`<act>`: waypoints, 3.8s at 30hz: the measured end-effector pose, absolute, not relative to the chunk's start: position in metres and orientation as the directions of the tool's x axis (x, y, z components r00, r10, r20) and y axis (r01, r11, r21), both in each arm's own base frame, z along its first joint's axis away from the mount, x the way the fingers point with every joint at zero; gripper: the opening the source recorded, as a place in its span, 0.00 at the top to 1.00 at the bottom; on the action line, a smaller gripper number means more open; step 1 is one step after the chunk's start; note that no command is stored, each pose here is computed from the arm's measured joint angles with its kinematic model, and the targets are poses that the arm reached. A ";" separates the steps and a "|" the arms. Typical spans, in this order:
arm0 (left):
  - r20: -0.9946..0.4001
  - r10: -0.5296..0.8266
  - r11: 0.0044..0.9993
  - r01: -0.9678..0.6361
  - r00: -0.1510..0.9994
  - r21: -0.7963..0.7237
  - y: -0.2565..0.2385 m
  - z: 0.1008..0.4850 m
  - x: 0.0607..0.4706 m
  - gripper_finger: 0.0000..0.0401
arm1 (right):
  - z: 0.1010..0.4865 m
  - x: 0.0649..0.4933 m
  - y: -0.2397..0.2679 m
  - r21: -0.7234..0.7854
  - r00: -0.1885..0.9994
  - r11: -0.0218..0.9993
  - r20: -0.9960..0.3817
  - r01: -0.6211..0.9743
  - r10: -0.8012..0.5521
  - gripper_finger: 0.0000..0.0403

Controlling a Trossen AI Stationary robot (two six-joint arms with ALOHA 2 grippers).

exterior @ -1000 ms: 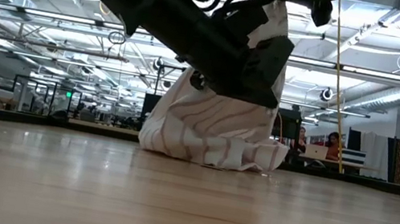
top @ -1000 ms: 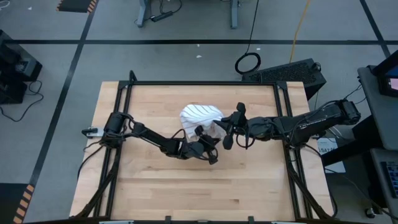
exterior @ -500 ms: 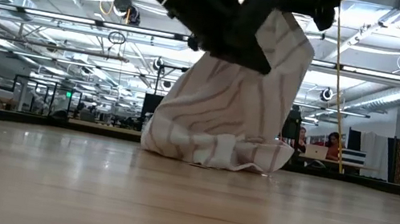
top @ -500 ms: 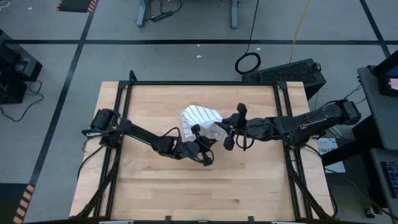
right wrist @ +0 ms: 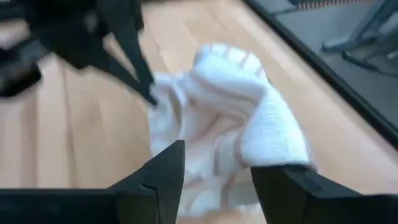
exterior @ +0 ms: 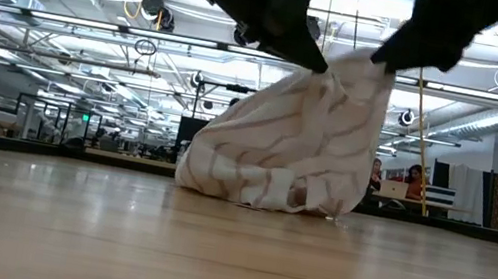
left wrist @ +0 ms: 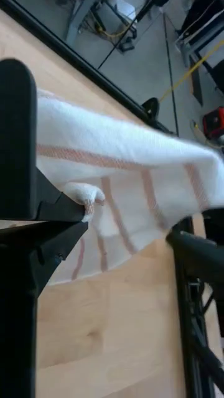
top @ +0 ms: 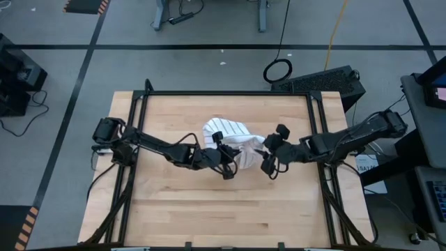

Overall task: Roll towel into tight, uniform cylinder
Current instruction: Fold the white brown kitchen towel

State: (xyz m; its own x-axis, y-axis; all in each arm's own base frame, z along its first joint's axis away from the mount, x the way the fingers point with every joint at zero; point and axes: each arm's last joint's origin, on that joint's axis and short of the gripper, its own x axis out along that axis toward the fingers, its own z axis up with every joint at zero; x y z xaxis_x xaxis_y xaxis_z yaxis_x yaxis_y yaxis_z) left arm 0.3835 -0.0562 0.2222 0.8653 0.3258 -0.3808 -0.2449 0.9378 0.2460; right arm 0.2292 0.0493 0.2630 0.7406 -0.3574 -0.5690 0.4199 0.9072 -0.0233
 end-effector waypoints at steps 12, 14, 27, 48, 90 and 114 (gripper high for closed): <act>-0.427 0.281 0.952 -0.195 0.859 0.235 -0.040 0.218 0.385 1.00 | 0.238 0.212 0.062 -0.129 0.661 0.929 -0.670 0.346 -0.339 0.55; -0.435 0.275 0.954 -0.189 0.857 0.232 -0.038 0.218 0.385 1.00 | 0.236 0.209 0.062 -0.158 0.637 0.930 -0.689 0.332 -0.345 0.55; -0.478 0.252 0.961 -0.158 0.841 0.228 -0.035 0.214 0.384 1.00 | 0.206 0.187 0.079 -0.213 0.618 0.916 -0.684 0.339 -0.388 0.55; -0.481 0.231 0.966 -0.139 0.846 0.219 -0.039 0.214 0.384 1.00 | 0.209 0.192 0.068 -0.520 0.619 0.796 -0.526 0.309 -0.584 0.55; -0.481 0.214 0.972 -0.134 0.850 0.195 -0.044 0.213 0.383 1.00 | 0.186 0.184 0.066 -0.533 0.620 0.700 -0.362 0.475 -0.696 0.55; -0.535 0.253 0.961 -0.144 0.806 0.238 -0.041 0.207 0.379 1.00 | 0.161 0.188 0.057 -0.628 0.706 0.742 -0.413 0.236 -0.575 0.59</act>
